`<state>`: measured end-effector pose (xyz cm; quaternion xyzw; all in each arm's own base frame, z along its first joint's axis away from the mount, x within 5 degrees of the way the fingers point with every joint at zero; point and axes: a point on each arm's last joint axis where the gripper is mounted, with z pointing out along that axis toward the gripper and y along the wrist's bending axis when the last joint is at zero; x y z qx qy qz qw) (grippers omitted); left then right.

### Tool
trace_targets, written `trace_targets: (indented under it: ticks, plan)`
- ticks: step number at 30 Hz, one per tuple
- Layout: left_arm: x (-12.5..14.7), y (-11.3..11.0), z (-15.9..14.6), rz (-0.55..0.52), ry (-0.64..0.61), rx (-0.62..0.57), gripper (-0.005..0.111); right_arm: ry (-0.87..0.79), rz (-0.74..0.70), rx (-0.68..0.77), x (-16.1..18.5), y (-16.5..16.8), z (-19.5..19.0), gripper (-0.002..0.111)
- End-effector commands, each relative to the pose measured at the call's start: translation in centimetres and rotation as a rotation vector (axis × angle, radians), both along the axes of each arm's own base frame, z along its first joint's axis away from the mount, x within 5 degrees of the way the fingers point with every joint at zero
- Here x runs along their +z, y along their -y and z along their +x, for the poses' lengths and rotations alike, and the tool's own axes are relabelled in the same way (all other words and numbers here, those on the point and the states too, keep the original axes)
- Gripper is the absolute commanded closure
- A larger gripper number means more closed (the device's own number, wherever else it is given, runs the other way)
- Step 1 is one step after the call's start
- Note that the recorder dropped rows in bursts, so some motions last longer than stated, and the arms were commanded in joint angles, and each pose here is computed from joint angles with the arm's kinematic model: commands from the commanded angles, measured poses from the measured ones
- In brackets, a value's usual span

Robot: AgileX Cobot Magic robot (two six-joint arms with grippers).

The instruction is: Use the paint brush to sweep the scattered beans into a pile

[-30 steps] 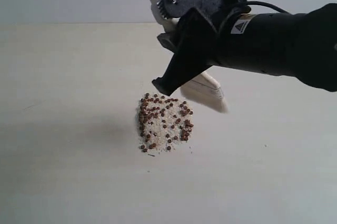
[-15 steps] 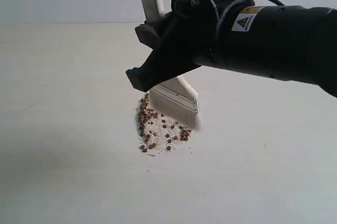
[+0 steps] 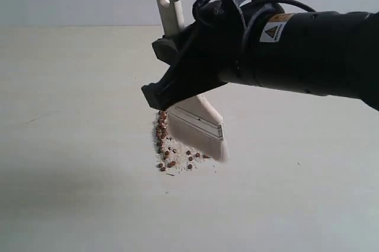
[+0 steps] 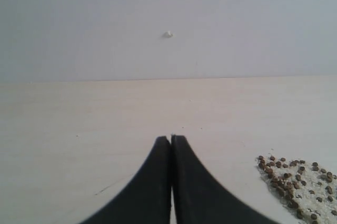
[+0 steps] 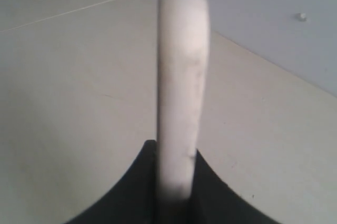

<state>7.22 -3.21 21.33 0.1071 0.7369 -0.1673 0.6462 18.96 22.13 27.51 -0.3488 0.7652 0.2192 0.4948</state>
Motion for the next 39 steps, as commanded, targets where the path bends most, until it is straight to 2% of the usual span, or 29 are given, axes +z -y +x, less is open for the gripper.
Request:
trace_targets:
  ticks: [1,5,11,18,21,23,28,33,39]
  plan:
    - [0.0,0.0,0.0,0.005,0.004,0.001,0.107,-0.079,-0.036,0.009,-1.5,0.5,-0.8,0.108]
    - [0.0,0.0,0.0,0.005,0.004,0.001,0.107,-0.084,-0.063,0.002,-3.2,1.1,-1.4,0.108]
    - [0.0,0.0,0.0,0.005,0.004,0.001,0.107,0.119,-0.058,0.175,-2.6,0.3,-5.2,0.108]
    - [0.0,0.0,0.0,0.005,0.004,0.001,0.107,0.224,0.318,0.273,-0.2,0.8,-9.9,0.108]
    - [0.0,0.0,0.0,0.005,0.004,0.001,0.107,0.215,0.454,0.383,-0.6,1.2,-11.6,0.108]
    - [0.0,0.0,0.0,0.005,0.004,0.001,0.107,0.175,0.494,0.42,-1.3,1.5,-12.1,0.108]
    - [0.0,0.0,0.0,0.005,0.004,0.001,0.107,0.061,0.473,0.338,-3.0,1.9,-11.7,0.108]
    - [0.0,0.0,0.0,0.005,0.004,0.001,0.107,0.017,0.45,0.292,-4.0,1.5,-11.2,0.108]
    - [0.0,0.0,0.0,0.005,0.004,0.001,0.107,-0.019,0.379,0.132,-5.7,1.4,-9.8,0.108]
